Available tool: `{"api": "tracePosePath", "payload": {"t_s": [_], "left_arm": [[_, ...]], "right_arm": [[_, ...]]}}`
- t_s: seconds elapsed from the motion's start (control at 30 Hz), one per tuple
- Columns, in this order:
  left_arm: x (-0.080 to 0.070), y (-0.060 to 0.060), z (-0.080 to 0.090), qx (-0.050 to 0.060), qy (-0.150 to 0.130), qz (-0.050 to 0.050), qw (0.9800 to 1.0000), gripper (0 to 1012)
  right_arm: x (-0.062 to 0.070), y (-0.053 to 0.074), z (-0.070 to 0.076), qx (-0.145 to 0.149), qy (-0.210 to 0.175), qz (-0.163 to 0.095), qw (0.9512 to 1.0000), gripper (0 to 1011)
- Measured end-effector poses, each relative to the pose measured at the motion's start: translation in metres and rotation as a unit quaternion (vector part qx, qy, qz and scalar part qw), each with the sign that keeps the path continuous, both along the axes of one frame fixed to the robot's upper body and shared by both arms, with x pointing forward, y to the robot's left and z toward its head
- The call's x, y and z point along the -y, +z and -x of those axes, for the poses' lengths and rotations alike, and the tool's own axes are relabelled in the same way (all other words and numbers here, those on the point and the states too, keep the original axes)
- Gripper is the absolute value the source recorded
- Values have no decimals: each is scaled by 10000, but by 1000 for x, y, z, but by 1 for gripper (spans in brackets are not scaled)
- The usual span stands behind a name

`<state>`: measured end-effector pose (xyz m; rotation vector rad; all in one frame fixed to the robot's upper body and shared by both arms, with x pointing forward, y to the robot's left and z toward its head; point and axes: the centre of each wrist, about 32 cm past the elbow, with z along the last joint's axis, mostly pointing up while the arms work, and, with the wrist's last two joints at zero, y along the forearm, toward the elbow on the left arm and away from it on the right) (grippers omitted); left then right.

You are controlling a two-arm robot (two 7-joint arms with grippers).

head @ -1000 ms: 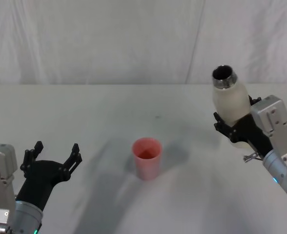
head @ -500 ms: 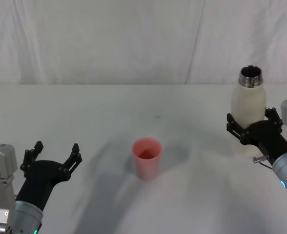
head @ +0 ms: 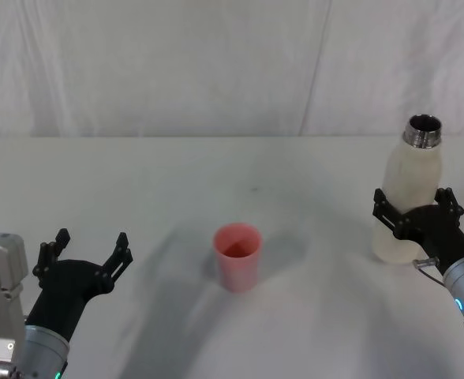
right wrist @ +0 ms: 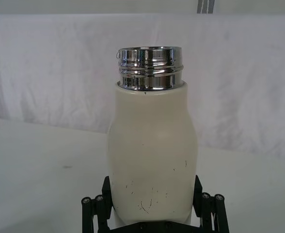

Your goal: Grasp the thermos with one hand and pour water into the cup lid.

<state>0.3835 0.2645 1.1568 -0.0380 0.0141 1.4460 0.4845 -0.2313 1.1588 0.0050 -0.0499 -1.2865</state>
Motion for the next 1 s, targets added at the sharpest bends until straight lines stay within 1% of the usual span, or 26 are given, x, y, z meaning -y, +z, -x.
{"api": "tracePosePath", "payload": {"t_s": [0.33,0.6,1.0], "left_arm": [[0,0,0,0,0,0,10000,1001],[0,0,0,0,0,0,10000,1001],[0,0,0,0,0,0,10000,1001]], "right_arm": [[1,-6,-1,-49,-86,-98,9999,951],[1,-9,-3,-21,-141,-211,9997,951],[-1,-13,-6,-28,-128,-261,9996,951]]}}
